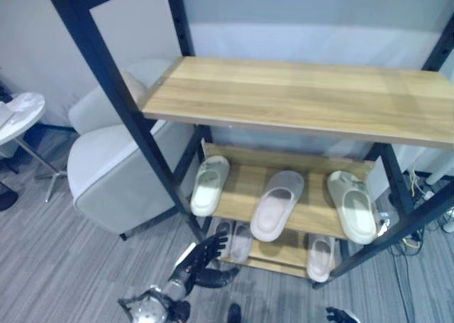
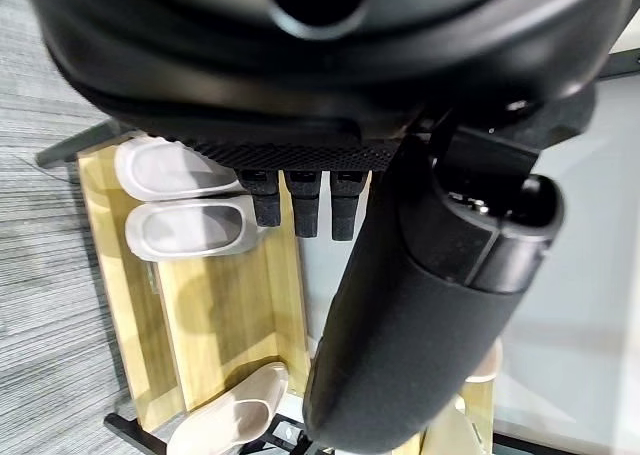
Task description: Arrange the slippers neatly on the shoe rack.
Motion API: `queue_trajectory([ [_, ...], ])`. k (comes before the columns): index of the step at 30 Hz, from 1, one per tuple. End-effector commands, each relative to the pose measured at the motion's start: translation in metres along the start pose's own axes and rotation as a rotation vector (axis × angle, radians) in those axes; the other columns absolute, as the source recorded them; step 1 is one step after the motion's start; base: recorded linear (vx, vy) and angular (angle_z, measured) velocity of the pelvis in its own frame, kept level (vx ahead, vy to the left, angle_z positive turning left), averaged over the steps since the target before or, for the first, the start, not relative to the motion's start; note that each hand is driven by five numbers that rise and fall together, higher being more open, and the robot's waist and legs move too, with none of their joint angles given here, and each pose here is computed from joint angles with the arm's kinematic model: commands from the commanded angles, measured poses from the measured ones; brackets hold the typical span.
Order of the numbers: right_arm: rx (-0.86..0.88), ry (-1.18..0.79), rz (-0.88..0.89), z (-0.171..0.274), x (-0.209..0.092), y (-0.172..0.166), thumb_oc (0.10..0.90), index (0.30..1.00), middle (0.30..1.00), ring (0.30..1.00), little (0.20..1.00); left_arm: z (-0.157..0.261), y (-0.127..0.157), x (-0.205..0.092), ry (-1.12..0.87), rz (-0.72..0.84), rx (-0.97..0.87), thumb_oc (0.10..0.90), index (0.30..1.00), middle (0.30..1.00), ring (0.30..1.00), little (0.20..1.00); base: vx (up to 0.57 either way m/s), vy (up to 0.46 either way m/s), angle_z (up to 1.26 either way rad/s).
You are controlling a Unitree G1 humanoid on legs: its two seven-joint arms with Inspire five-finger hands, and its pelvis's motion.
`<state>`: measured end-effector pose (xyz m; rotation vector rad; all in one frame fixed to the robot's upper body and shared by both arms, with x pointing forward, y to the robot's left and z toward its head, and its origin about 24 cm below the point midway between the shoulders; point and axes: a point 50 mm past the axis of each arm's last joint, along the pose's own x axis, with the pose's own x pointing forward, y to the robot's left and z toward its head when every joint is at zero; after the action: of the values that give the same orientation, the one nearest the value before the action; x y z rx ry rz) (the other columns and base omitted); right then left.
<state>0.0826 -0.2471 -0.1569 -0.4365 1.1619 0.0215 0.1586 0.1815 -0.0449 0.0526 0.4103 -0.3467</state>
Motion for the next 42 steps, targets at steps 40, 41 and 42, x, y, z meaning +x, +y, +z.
queue_trajectory([
  [40,-0.018,-0.037,0.038,0.004,-0.001,0.014,0.800,0.900,0.900,0.900,0.900,0.192,0.001,0.074,-0.711,0.217,0.585,0.800,0.900,0.900,0.900,0.900,0.02,-0.001,-0.06],
  [41,-0.016,-0.039,0.035,0.004,-0.002,0.014,0.800,0.900,0.900,0.900,0.900,0.194,0.005,0.078,-0.702,0.237,0.614,0.800,0.900,0.900,0.900,0.900,0.00,0.004,-0.06],
  [42,-0.016,-0.039,0.035,0.004,-0.001,0.014,0.800,0.900,0.900,0.900,0.900,0.194,0.004,0.078,-0.703,0.237,0.614,0.800,0.900,0.900,0.900,0.900,-0.02,0.008,-0.13],
])
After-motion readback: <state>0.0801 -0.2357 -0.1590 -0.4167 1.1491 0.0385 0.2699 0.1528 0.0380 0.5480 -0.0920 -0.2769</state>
